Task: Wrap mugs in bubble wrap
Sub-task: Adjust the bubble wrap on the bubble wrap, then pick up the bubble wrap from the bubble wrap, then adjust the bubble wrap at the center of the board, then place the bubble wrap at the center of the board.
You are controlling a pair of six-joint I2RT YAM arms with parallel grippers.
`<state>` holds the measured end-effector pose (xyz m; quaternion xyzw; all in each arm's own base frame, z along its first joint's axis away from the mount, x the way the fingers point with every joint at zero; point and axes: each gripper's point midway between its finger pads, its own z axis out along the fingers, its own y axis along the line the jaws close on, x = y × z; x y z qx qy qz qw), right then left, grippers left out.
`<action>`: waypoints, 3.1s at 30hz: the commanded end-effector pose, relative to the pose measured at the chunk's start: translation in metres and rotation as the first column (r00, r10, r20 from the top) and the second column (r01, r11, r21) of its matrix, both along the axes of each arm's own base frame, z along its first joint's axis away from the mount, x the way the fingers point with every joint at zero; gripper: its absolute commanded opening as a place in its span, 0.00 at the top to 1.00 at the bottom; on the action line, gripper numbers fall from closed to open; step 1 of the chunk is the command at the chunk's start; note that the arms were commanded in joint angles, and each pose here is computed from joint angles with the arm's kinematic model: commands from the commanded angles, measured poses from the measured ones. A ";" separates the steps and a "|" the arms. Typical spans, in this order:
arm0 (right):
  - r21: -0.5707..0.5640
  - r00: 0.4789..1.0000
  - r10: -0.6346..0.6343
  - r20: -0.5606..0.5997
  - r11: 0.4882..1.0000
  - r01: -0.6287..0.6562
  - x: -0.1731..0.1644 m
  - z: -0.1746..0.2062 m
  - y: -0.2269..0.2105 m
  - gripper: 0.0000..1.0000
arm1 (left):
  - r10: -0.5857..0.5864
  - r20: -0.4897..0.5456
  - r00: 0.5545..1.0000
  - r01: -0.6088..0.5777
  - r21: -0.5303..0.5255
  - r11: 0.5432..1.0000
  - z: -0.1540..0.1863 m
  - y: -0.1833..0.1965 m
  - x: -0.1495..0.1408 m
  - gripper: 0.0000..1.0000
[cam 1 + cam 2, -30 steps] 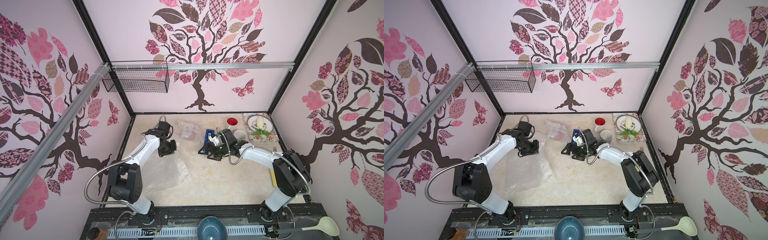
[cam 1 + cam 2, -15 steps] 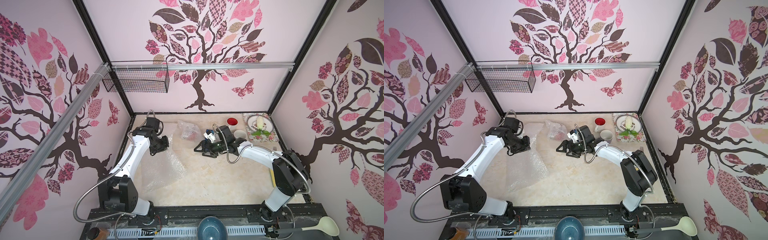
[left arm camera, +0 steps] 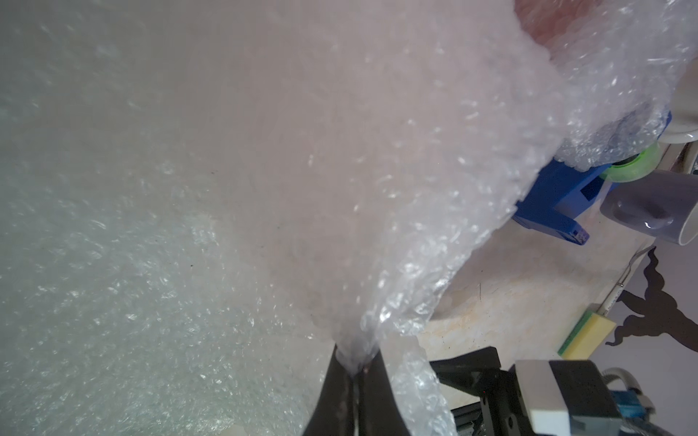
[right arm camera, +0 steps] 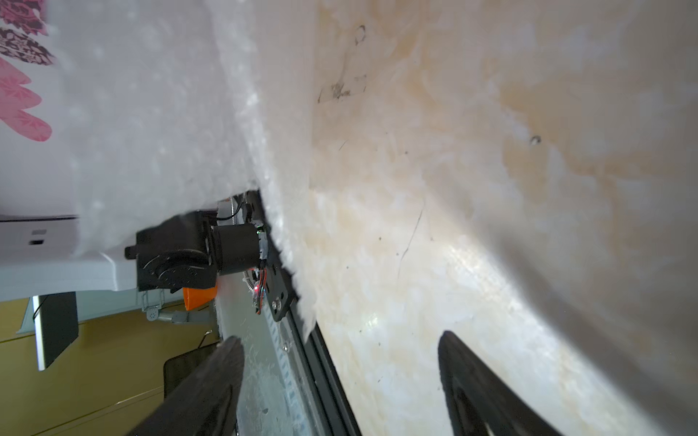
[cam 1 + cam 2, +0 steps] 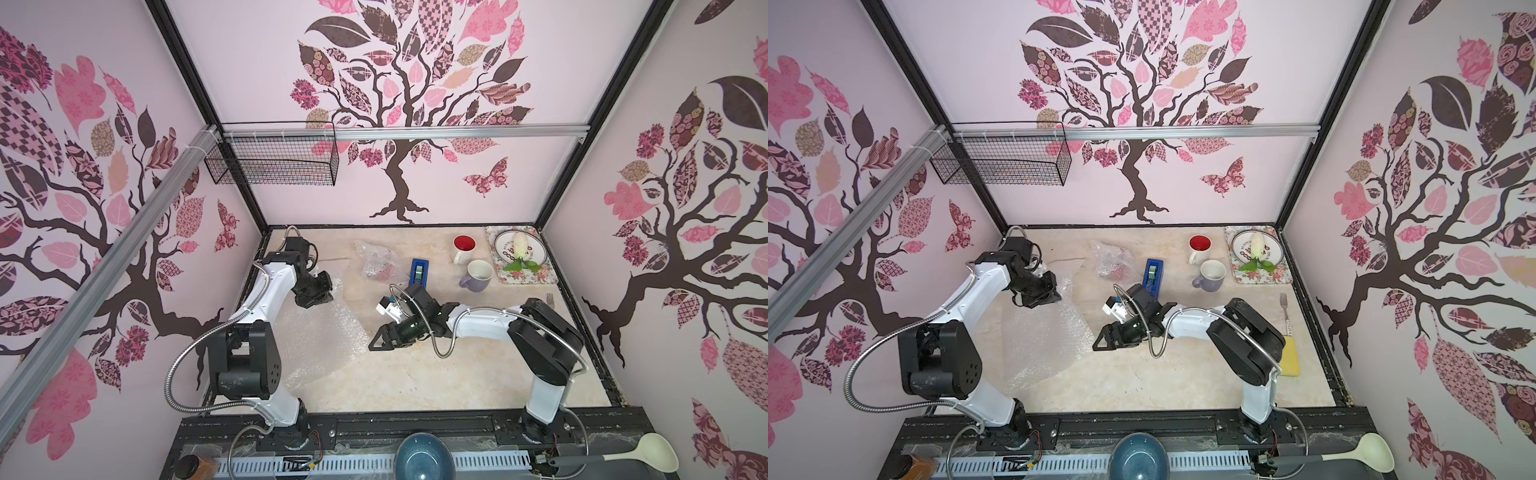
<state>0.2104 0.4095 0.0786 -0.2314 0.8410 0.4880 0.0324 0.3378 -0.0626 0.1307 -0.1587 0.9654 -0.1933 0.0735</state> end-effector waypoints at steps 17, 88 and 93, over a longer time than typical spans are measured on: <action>0.212 1.000 0.009 -0.018 0.977 -0.004 0.011 0.038 0.045 0.81 | 0.010 -0.049 0.999 -0.010 0.008 1.000 -0.040 0.013 0.015 1.00; -0.203 0.766 -0.643 0.025 0.747 0.633 0.076 0.077 -0.094 1.00 | 0.254 0.244 0.936 -0.245 -0.067 0.967 0.085 0.012 -0.026 0.60; -0.360 0.667 -0.745 -0.004 0.624 0.694 0.027 0.012 -0.185 1.00 | 0.170 0.238 0.956 -0.147 -0.110 0.983 0.052 -0.036 -0.016 0.60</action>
